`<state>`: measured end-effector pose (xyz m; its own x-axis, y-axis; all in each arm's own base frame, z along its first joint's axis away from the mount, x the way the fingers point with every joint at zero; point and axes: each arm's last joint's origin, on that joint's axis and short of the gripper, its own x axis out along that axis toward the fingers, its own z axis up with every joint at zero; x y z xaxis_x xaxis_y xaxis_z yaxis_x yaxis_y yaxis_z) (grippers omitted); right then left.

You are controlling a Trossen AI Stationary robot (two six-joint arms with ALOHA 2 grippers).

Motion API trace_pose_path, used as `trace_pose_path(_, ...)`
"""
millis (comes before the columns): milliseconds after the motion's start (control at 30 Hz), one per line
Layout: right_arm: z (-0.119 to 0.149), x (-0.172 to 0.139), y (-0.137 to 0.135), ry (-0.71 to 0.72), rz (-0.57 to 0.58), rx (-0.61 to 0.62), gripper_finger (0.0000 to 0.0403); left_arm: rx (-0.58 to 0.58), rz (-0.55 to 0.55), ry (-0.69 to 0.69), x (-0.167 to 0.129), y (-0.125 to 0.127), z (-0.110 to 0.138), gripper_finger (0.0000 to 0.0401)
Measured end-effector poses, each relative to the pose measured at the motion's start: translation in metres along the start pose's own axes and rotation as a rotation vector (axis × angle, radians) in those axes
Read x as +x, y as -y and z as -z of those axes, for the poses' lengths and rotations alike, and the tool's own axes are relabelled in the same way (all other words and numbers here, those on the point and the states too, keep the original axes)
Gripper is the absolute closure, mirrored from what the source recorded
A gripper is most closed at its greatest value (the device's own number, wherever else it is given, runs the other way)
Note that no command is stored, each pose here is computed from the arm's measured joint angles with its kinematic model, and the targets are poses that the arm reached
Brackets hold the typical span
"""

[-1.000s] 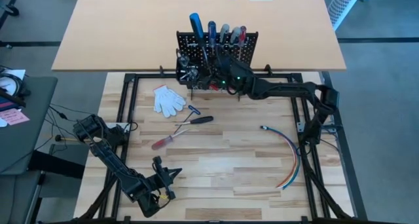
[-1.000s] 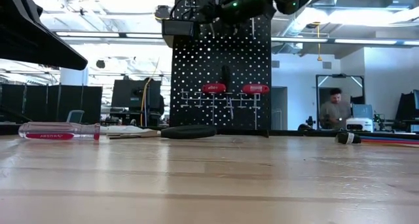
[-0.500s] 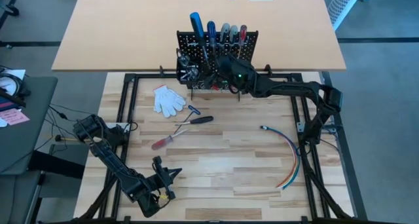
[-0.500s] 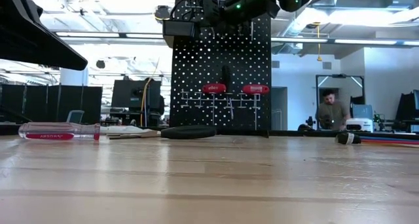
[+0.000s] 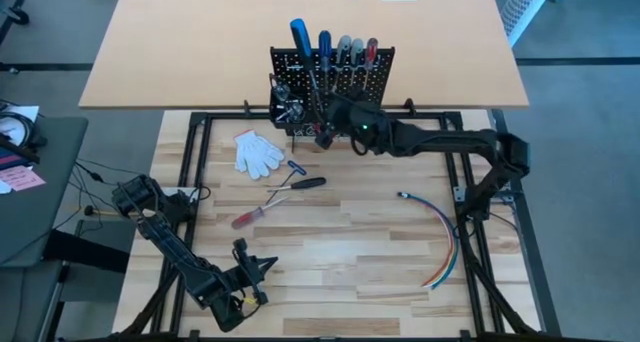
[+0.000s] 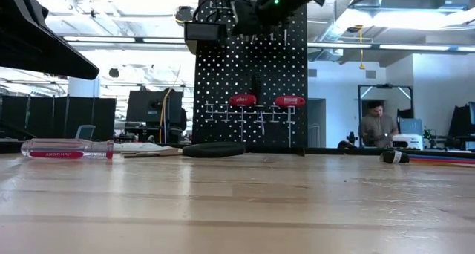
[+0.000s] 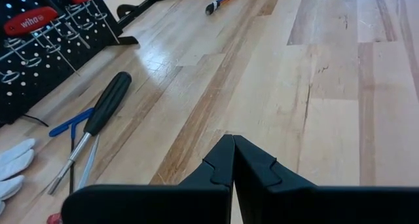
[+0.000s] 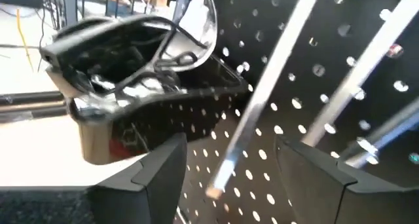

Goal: Hang tools onto peg board
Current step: Hang the transparent red screwdriver in the peg board

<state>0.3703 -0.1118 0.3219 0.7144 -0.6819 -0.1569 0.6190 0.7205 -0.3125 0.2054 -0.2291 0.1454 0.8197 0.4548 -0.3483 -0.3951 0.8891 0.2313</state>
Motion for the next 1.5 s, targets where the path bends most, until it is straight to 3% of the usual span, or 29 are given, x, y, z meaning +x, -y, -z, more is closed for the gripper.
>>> trace_pose_path(333,-0.007,-0.039,-0.006,-0.127,-0.095,-0.046,0.0163,0.0,0.0,0.0,0.0,0.0,0.0,0.0401)
trace_pose_path(533,0.007,-0.062,-0.043,-0.163,-0.221,-0.172,0.0163,0.042,0.032,-0.057,-0.007,-0.003,0.004,0.0401)
trace_pose_path(733,0.047,-0.088,-0.091,-0.176,-0.44,-0.233,0.0163,-0.092,-0.088,-0.045,-0.028,-0.034,0.014,0.0392)
trace_pose_path(900,0.077,-0.12,-0.123,-0.159,-0.55,-0.123,0.0163,-0.192,-0.179,-0.071,-0.032,-0.057,0.026,0.0333)
trace_pose_path(1067,0.106,-0.159,-0.147,-0.15,-0.66,0.004,0.0163,-0.259,-0.274,-0.161,-0.02,-0.075,0.046,0.0239)
trace_pose_path(1233,0.126,-0.189,-0.159,-0.109,-0.75,0.031,0.0163,-0.328,-0.324,-0.243,-0.01,-0.094,0.068,0.0146)
trace_pose_path(1367,0.126,-0.19,-0.158,-0.052,-0.748,0.04,0.0163,-0.372,-0.255,-0.34,-0.003,-0.107,0.082,0.011)
trace_pose_path(1500,0.123,-0.18,-0.154,-0.033,-0.716,0.065,0.0163,-0.415,-0.161,-0.365,0.002,-0.123,0.091,0.011)
